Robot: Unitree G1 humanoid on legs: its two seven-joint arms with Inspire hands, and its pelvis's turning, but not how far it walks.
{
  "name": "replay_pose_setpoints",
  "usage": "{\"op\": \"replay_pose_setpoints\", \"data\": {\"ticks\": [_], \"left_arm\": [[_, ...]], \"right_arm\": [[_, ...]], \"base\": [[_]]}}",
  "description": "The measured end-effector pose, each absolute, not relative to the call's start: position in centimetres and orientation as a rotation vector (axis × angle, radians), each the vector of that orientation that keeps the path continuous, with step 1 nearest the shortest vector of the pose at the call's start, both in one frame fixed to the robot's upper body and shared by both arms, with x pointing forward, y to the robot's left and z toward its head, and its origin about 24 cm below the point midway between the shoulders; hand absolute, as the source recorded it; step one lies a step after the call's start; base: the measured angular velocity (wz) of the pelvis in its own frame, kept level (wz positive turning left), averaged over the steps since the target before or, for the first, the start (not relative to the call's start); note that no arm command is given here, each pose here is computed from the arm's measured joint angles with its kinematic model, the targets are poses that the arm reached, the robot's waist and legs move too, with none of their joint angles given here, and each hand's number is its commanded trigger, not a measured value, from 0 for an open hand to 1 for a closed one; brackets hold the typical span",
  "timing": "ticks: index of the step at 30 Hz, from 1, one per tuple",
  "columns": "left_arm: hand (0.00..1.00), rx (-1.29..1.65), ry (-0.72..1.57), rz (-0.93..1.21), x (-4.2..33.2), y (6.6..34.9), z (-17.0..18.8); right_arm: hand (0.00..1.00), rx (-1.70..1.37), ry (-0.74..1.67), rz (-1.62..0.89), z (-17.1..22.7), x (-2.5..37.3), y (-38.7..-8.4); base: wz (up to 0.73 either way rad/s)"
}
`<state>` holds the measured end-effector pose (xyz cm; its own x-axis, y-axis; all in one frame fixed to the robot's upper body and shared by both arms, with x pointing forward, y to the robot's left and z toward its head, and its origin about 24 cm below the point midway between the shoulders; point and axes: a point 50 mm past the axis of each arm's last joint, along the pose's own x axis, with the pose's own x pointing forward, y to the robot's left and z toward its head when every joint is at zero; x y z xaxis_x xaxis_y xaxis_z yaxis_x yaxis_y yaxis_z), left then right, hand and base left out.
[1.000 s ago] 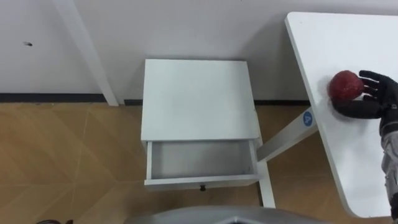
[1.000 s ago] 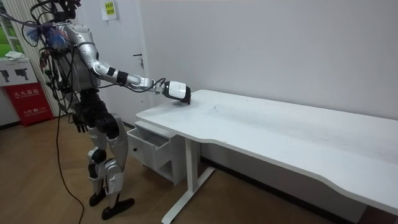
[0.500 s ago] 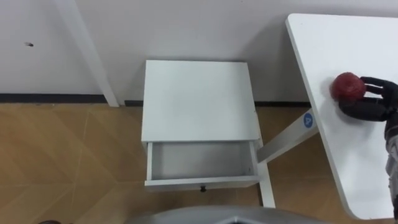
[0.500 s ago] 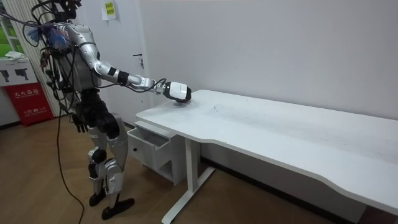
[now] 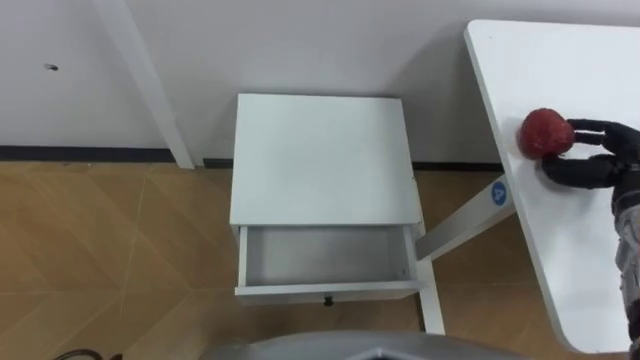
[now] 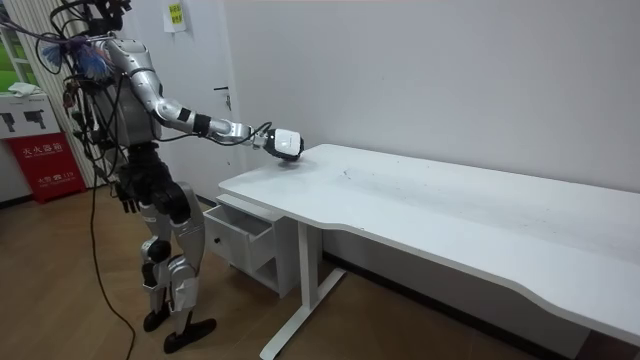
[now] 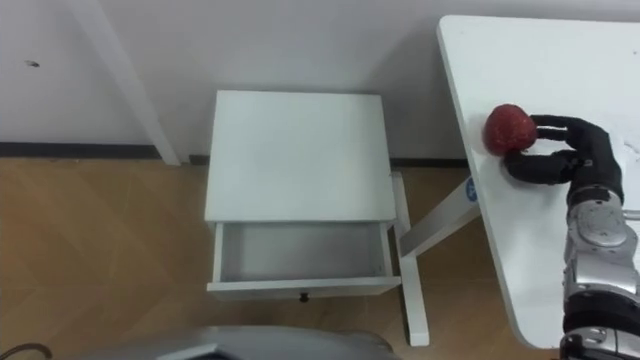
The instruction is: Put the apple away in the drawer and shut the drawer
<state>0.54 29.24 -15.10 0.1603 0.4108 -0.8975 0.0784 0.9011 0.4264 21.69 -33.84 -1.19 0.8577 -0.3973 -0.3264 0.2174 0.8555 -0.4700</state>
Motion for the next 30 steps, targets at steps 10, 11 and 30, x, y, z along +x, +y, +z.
{"op": "replay_pose_setpoints", "data": {"ticks": [10,11,30], "left_arm": [[0.00,0.443,1.380,0.173,1.8,28.6,-15.3],[0.00,0.442,1.378,0.171,1.9,28.6,-15.3],[0.00,0.463,1.352,0.071,3.5,27.5,-15.6]], "right_arm": [[1.00,-0.642,0.284,0.013,1.2,24.5,-27.8],[1.00,-0.642,0.276,0.022,1.4,24.6,-27.7],[1.00,-0.751,0.232,0.393,1.0,24.9,-20.7]], "base": [[0.02],[0.00],[0.00]]}}
